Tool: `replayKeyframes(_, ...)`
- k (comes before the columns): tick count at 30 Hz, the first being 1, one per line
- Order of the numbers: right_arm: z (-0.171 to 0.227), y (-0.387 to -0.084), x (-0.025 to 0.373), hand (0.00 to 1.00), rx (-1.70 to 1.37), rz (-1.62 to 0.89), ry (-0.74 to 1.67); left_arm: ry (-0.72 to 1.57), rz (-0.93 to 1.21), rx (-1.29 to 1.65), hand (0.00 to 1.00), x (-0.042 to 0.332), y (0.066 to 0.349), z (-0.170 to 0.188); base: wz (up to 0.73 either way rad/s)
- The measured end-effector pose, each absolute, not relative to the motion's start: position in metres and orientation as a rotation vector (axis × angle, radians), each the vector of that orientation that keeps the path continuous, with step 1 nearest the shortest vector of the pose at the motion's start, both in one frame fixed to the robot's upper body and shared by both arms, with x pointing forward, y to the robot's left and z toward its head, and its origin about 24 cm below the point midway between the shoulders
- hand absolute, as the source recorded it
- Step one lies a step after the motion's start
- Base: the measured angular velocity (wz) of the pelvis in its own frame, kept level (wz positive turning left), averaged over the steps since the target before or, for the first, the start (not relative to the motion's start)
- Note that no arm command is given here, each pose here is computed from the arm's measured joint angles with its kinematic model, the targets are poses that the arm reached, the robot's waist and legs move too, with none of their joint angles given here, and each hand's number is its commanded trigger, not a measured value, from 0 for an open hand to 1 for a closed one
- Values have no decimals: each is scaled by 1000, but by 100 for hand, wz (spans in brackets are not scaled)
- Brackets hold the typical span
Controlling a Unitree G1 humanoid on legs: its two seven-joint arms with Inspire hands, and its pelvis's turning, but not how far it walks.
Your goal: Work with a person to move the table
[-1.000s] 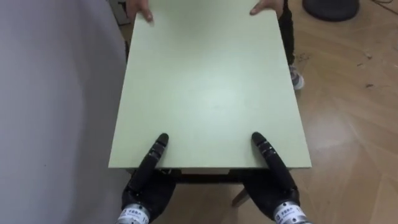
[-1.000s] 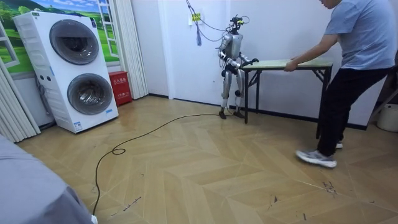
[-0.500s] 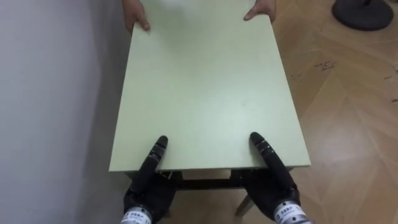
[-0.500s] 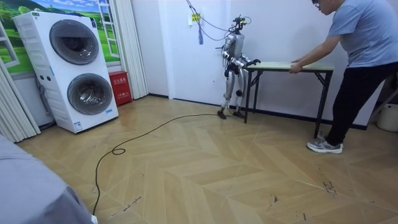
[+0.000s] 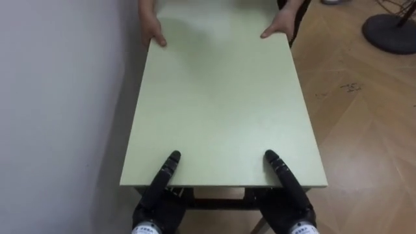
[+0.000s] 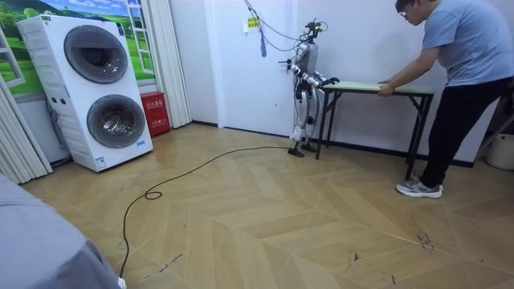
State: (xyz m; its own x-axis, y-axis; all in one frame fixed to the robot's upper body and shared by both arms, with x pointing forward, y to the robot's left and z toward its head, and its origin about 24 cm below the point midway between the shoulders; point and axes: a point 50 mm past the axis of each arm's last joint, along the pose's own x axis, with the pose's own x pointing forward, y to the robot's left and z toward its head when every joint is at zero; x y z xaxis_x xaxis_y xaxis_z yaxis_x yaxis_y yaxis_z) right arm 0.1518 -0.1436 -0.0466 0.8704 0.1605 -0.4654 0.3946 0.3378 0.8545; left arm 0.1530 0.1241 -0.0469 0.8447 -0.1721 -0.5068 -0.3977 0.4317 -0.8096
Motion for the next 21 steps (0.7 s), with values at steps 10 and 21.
replayKeyframes(10, -49, -143, 150, 100, 1230, -167, 534, 582, 156, -1120, 100, 152, 125, -49, 0)
replayKeyframes(21, -55, -142, 147, 100, 1233, -181, 555, 591, 163, -1073, 100, 150, 128, -54, 0)
